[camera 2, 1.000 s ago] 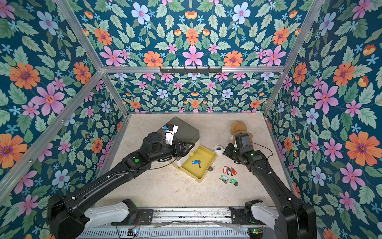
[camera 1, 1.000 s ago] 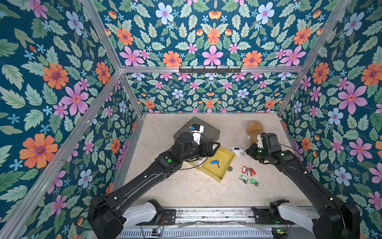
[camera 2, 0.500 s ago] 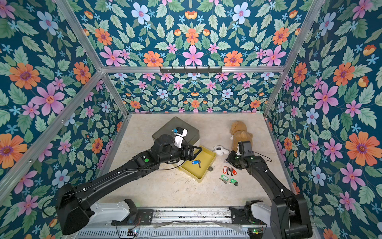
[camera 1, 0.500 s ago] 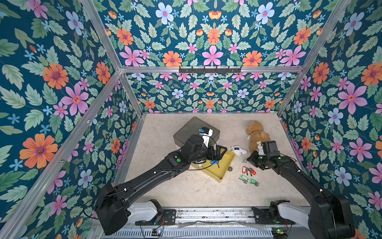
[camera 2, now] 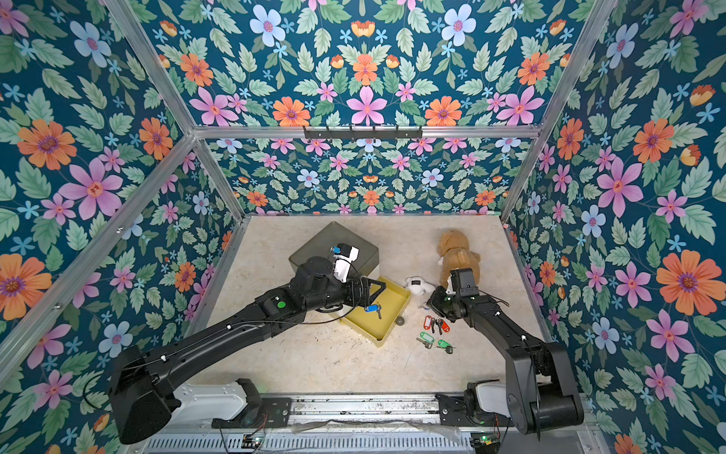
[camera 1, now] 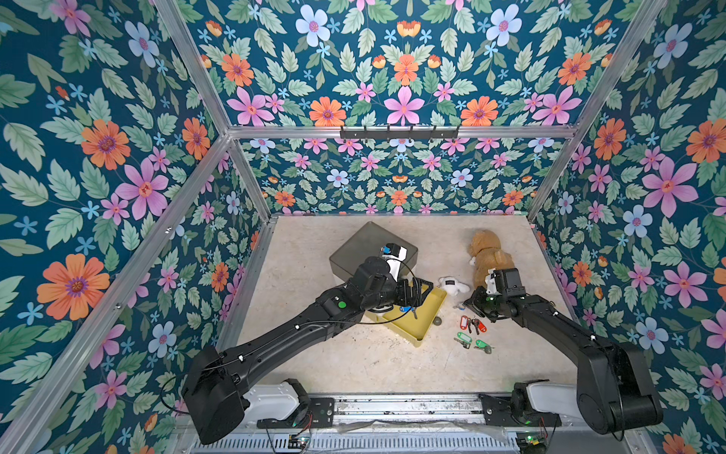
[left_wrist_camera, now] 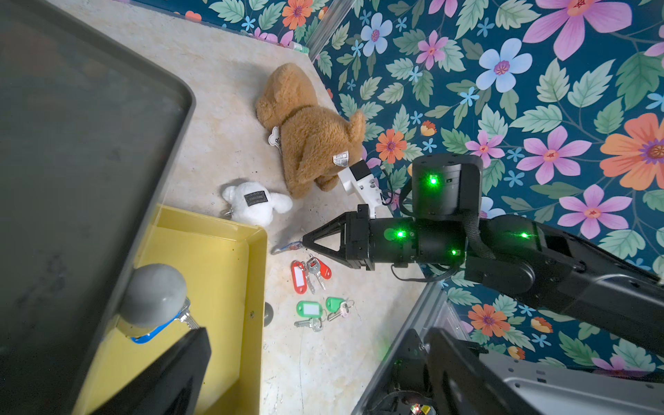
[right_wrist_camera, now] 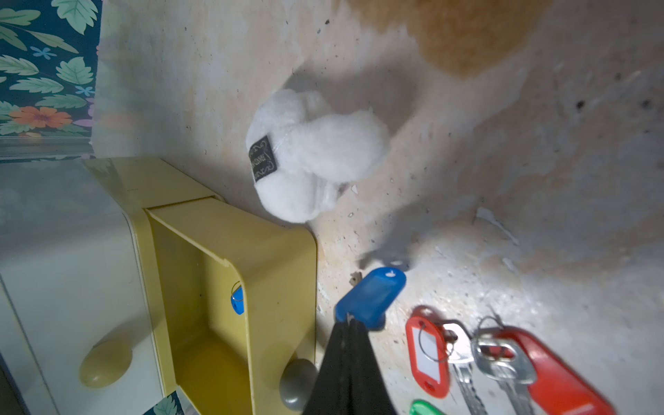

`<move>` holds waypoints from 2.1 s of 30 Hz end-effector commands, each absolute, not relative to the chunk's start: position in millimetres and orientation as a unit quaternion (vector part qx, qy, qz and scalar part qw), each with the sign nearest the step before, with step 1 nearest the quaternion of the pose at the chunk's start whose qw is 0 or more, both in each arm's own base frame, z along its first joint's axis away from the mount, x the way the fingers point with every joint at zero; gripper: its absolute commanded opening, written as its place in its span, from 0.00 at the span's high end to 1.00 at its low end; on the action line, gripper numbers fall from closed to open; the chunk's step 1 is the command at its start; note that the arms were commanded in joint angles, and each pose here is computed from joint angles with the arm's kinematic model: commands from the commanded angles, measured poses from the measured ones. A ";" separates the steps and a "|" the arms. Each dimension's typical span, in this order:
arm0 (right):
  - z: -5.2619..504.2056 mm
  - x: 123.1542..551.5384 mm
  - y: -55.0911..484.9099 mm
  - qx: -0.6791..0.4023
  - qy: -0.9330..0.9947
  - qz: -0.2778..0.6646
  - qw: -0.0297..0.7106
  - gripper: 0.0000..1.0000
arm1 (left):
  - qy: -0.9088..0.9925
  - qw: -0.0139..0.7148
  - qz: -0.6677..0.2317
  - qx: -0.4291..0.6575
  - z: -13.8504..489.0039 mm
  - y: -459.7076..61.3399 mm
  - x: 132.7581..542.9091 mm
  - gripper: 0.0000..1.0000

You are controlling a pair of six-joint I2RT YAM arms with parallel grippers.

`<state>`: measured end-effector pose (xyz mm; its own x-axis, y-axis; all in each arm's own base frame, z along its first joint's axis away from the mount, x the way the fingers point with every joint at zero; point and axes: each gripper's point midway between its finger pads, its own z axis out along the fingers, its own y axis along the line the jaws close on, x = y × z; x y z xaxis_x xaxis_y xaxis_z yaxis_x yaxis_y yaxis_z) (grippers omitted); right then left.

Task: Take the keys out of the drawer
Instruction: Place the key at the center of the board, then pick up the key from the drawer.

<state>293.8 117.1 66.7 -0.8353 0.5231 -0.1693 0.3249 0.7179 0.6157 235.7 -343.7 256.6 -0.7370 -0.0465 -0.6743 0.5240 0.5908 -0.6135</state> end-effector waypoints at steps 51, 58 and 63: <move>81.2 296.8 82.1 0.260 0.896 0.303 0.192 0.68 | 0.827 0.350 -0.419 0.137 259.3 -343.1 241.6 0.01; 146.4 302.8 94.0 0.214 0.891 0.323 0.236 0.68 | 0.818 0.378 -0.416 0.125 279.4 -335.5 246.2 0.01; 174.6 299.8 138.0 0.137 0.902 0.340 0.229 0.66 | 0.817 0.405 -0.395 0.110 292.9 -319.8 249.7 0.01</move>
